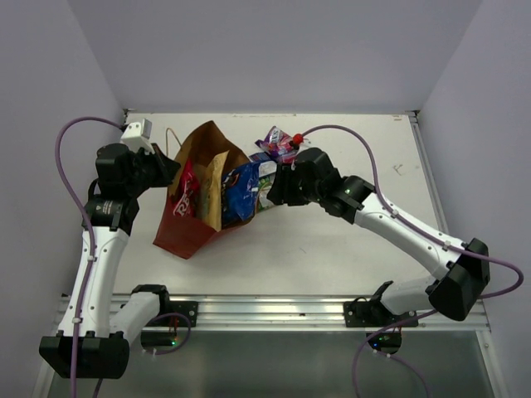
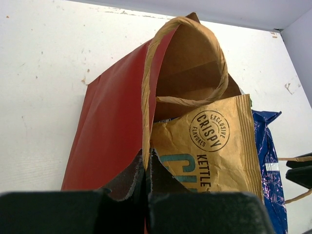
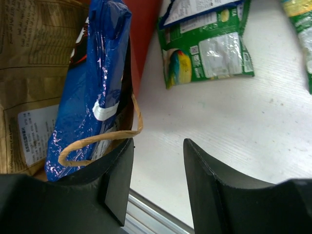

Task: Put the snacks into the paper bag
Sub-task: Adjust the paper bag at the center of the board.

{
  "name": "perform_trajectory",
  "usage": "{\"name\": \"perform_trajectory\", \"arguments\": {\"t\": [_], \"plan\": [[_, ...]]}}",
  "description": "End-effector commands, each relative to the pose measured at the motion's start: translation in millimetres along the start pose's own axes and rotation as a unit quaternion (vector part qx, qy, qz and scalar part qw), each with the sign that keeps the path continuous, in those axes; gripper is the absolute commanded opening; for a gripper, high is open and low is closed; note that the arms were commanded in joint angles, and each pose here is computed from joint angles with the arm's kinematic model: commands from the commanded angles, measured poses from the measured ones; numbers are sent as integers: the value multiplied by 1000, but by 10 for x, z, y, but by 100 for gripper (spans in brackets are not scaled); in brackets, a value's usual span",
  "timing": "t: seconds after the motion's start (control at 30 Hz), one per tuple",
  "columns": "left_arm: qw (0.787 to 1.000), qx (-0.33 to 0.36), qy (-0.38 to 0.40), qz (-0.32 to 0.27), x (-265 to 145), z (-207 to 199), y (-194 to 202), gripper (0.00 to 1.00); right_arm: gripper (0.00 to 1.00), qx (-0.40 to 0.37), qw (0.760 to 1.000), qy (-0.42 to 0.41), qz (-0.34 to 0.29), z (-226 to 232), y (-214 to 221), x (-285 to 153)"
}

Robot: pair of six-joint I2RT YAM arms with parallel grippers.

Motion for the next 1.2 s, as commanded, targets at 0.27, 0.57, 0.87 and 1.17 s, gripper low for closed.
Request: {"name": "perform_trajectory", "arguments": {"t": [0.27,0.57,0.87,1.17], "plan": [[1000,-1,-7,-11,16,33,-112,0,47,34,993,-112,9,403,44,390],[1000,-5,-9,-4,46,46,-87,0,13,43,990,-130,35,533,98,690],[995,-66,78,-6,11,-284,-137,0,0,-59,994,-89,-33,872,-621,-222],[998,-56,-2,23,-172,-79,90,0,0,-65,993,-93,8,889,-352,-135]]}}
Point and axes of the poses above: each gripper's point midway between its finger pads, its own x axis out along the fingers, its own z axis along the line the jaws close on, y = z × x, the point moved 1 cm from there along -x, back along the fingers, and after that the axes turned 15 degrees about x, right-handed, at the moved point
